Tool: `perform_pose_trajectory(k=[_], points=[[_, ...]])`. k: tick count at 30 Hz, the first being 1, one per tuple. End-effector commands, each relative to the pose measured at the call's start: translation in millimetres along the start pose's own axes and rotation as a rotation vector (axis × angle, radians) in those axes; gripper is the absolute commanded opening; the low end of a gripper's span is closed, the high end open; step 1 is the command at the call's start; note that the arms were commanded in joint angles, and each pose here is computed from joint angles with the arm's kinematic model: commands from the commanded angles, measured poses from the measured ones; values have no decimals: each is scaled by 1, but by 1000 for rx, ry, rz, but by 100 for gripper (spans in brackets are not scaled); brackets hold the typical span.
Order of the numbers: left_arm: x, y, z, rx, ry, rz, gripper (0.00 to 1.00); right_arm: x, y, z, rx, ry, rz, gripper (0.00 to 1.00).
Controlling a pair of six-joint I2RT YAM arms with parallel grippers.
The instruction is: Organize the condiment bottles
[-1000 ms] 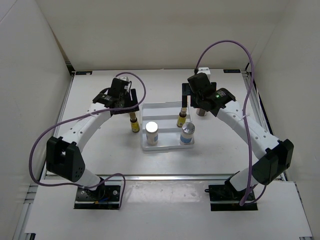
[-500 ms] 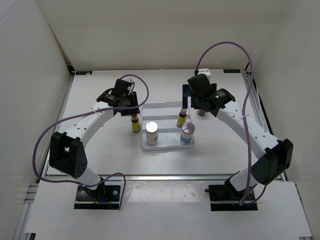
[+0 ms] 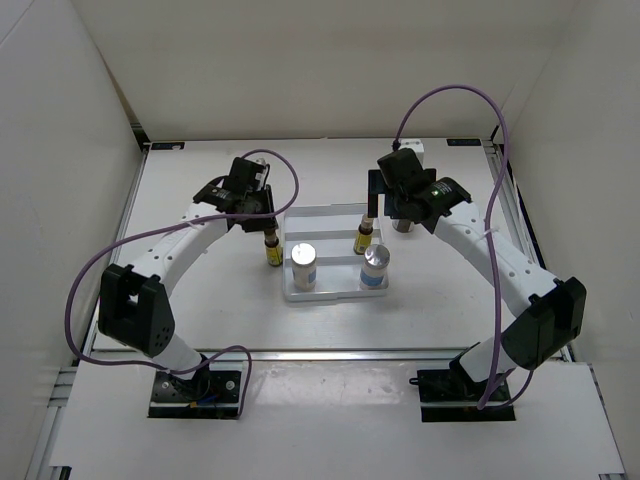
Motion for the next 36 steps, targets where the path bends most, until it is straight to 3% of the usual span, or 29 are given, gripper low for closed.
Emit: perform_pose_trajectory(k=[1,4,8,10,15,20,27,28,32,36], points=[[11,7,-5,-25,1,-20,40,9,6,-7,-28,-13,-37,100],[15,9,-11,-65,3,-33,42,6,4,-6,-25,-16,-29,100],[19,11,-9,-74,37,-45,70,6,4,-6,-34,-16,-29,100],[20,9,-10,-82,46,-40,78,6,4,-6,-34,-16,-29,100],[18,7,-6,-83,59,-37,81,6,4,-6,-34,-16,-29,100],[17,2,-8,-91,59,-27,70,4,1,-6,-30,-19,-22,100],[9,-5,-6,-93,64,1,43,3,2,-9,-36,-26,-21,100],[11,-1,-8,-92,59,-8,36,3,2,-9,-36,-26,-21,100],[20,10,-10,-100,70,-32,25,3,0,-13,-38,-35,-13,100],[44,37,-24,-112,37,-92,20,3,0,-13,-38,-35,-13,100]])
Point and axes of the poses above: each gripper's point midway between its finger pads, its own x axis back along the fingers, its own z axis along the line the jaws close on, y = z × x, the point moved 1 cm from there along x, back along the fingers, and after that the axes turned 2 degrees about x, right-handed, at the moved point
